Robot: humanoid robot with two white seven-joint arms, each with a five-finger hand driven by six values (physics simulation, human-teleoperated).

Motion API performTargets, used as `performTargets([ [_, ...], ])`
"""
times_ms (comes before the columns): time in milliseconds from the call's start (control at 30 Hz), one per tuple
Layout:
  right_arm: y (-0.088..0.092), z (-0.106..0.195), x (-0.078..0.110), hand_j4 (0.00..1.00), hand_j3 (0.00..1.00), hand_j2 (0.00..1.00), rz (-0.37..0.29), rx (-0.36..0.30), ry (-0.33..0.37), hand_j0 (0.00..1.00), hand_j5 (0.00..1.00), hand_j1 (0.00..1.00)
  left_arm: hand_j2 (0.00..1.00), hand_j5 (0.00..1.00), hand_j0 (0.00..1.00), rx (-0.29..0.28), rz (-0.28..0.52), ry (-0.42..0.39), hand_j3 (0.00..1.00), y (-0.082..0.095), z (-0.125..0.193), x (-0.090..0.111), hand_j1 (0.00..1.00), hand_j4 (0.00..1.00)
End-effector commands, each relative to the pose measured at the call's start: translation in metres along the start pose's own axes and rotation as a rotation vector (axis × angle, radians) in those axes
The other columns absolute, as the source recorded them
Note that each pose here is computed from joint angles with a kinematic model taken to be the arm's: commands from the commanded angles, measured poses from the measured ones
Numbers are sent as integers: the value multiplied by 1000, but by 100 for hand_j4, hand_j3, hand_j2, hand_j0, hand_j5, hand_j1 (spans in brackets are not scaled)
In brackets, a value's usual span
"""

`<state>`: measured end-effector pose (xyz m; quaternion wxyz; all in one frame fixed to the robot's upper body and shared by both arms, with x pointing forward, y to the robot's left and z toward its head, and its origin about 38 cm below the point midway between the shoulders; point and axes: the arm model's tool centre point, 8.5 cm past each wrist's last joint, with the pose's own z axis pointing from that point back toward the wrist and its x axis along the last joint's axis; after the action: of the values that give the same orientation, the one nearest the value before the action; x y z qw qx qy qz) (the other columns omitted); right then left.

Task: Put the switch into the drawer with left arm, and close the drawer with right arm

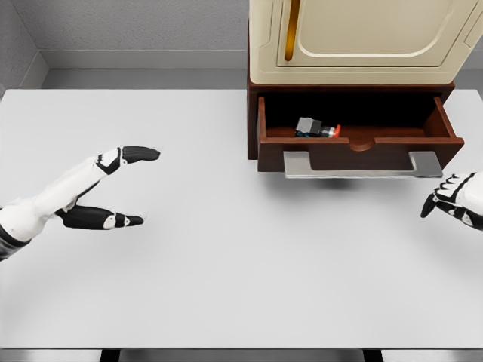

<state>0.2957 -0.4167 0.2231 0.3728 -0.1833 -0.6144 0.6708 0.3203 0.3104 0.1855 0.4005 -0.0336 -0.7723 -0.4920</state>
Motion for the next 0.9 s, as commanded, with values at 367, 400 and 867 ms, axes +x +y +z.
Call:
performTargets([
  [367, -13, -6, 0, 44, 44, 44, 12, -51, -9, 44, 44, 44, 100, 100, 100, 2, 102, 249, 100, -7, 57, -66, 100, 100],
  [400, -13, -6, 0, 44, 44, 44, 11, -51, -9, 44, 44, 44, 100, 100, 100, 4, 102, 252, 100, -7, 58, -67, 100, 100],
  [867, -20, -10, 1, 58, 58, 58, 29, -78, -16, 58, 58, 58, 100, 100, 100, 29, 94, 273, 100, 0, 65, -71, 100, 100],
])
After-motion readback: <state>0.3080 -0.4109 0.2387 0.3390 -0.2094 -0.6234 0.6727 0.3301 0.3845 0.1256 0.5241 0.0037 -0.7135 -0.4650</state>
